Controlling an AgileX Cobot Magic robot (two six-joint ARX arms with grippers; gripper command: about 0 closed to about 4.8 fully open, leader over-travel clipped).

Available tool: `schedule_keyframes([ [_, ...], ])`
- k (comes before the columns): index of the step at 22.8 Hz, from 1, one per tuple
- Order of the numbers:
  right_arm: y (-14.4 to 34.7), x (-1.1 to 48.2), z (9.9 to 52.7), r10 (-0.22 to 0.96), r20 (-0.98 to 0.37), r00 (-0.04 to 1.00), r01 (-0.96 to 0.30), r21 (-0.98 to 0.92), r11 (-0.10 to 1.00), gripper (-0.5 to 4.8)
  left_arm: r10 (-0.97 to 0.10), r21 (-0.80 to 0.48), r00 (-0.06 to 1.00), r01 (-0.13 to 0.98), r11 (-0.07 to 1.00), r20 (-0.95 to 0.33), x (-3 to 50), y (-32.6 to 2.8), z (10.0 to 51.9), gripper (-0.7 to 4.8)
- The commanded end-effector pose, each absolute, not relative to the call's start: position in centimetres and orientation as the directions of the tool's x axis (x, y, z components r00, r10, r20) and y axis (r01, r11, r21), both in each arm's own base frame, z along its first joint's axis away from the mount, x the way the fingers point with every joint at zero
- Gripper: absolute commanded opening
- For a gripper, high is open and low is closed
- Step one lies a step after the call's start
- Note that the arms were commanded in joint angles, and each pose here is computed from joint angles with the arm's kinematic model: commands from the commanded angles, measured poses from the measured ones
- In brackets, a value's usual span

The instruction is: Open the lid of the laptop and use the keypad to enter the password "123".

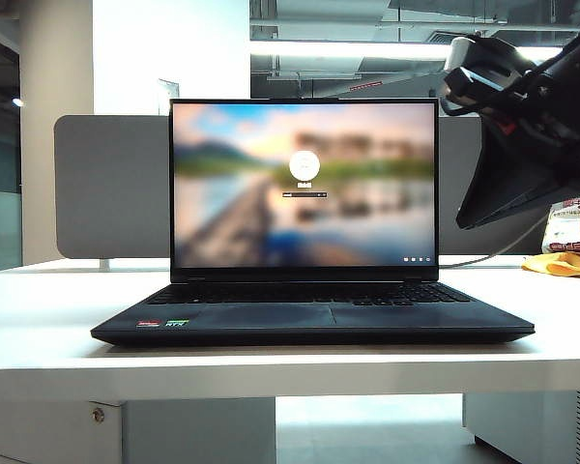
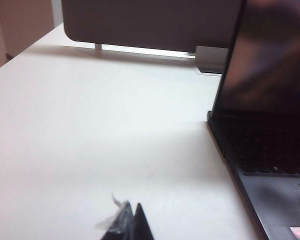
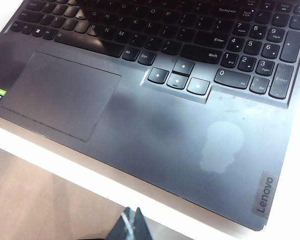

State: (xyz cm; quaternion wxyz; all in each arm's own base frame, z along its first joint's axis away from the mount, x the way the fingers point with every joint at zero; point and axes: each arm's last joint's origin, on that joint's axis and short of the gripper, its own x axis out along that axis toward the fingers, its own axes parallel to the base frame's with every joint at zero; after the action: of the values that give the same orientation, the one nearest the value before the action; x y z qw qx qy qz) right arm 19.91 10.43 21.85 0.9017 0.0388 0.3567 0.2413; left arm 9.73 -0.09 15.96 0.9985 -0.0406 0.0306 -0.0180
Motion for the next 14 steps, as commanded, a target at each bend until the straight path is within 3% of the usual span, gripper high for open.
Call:
schedule_keyframes([
  [1, 10.51, 19.97, 22.17, 0.470, -0.609, 0.639, -0.414, 0.243, 0.877, -0.01, -0.036, -0.084, 0.998, 0.032, 0.996, -0.049, 9.73, -0.08, 16.06, -0.04],
  [14, 10.51, 19.97, 22.19, 0.470, -0.609, 0.639, -0.414, 0.242, 0.878, -0.01, -0.039, -0.087, 0.998, 0.034, 0.996, -0.049, 9.73, -0.09, 16.06, -0.03],
])
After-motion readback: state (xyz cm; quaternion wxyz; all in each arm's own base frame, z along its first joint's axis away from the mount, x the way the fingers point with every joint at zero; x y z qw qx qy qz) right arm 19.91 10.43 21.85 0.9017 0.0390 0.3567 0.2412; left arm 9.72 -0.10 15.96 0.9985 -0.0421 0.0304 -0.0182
